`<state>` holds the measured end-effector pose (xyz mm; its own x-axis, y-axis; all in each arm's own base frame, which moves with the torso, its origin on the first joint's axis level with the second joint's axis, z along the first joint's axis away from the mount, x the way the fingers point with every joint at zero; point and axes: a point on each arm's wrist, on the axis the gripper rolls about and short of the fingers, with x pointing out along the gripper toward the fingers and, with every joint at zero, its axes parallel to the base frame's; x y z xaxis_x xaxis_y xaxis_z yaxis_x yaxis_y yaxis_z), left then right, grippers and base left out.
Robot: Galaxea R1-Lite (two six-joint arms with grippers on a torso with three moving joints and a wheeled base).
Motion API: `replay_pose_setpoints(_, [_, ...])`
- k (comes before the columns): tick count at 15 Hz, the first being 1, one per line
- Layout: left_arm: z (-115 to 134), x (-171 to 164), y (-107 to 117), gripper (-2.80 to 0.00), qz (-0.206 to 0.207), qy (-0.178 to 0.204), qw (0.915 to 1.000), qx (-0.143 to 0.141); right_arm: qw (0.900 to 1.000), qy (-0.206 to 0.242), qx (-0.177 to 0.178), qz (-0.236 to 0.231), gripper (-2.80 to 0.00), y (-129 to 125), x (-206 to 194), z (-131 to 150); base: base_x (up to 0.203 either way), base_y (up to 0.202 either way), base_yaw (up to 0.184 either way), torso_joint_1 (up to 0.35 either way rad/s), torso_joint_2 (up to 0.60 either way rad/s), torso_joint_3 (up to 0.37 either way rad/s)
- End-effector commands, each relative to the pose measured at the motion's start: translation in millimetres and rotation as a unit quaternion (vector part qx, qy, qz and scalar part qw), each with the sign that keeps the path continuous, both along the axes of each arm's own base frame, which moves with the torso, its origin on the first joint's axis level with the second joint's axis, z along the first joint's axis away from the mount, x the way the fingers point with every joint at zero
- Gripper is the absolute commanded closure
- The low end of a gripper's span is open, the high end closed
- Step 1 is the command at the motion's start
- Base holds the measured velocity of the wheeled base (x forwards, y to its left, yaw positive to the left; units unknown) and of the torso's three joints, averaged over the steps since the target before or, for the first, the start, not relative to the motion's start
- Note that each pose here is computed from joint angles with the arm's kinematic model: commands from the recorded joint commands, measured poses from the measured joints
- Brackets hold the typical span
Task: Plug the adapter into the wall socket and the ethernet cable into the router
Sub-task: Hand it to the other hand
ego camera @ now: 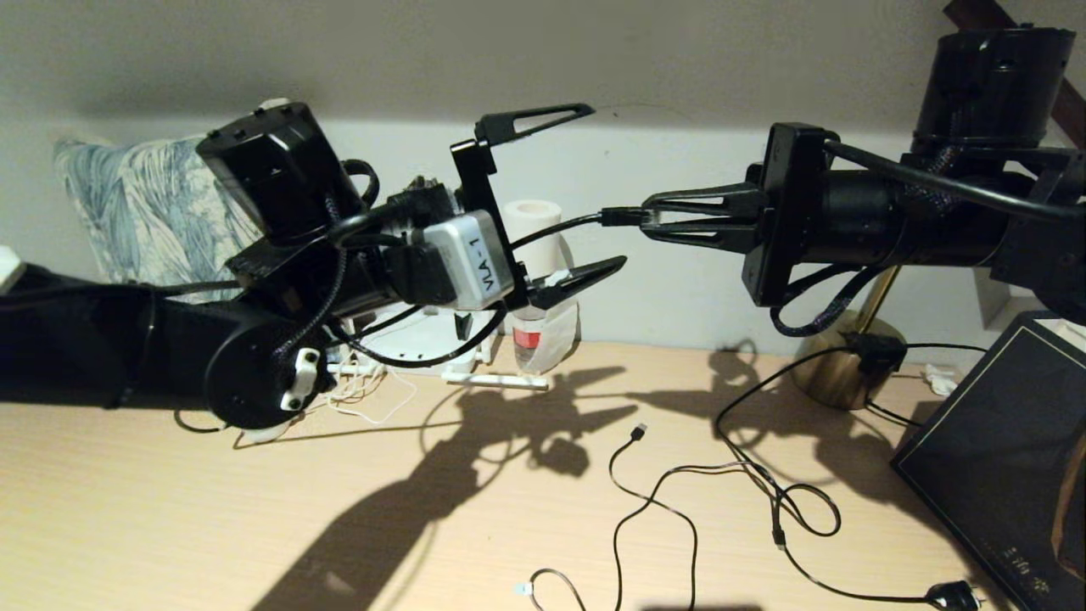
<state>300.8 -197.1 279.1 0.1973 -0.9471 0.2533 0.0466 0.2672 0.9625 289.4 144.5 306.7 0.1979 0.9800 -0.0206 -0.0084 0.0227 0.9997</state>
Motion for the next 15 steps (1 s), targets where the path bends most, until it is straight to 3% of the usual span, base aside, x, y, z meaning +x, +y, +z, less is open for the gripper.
replay_pose_setpoints(1, [-5.5,4.3,-2.6,-2.80,-0.001,0.000,1.0000,0.004,1.000,0.003,0.001,0.003,0.00,0.2,-0.2,0.2,0.000,0.000,0.000,0.000,0.00,0.000])
replay_pose_setpoints(8, [-6.8,6.0,-2.3,-2.80,0.000,0.002,1.0000,0.005,1.000,0.004,0.001,0.003,0.00,0.4,0.2,-0.3,0.000,0.000,0.000,0.000,0.00,0.000])
replay_pose_setpoints(9, [-6.8,5.7,-2.8,0.00,0.000,0.002,1.0000,0.005,1.000,0.004,0.001,0.003,0.00,0.4,0.2,-0.3,0.000,0.000,0.000,0.000,0.00,0.000])
replay_pose_setpoints(15, [-9.6,6.7,-4.1,0.00,-0.002,0.005,1.0000,0.007,1.000,0.005,0.001,0.003,0.00,1.1,2.0,-1.3,0.000,0.000,0.000,0.000,0.00,0.000])
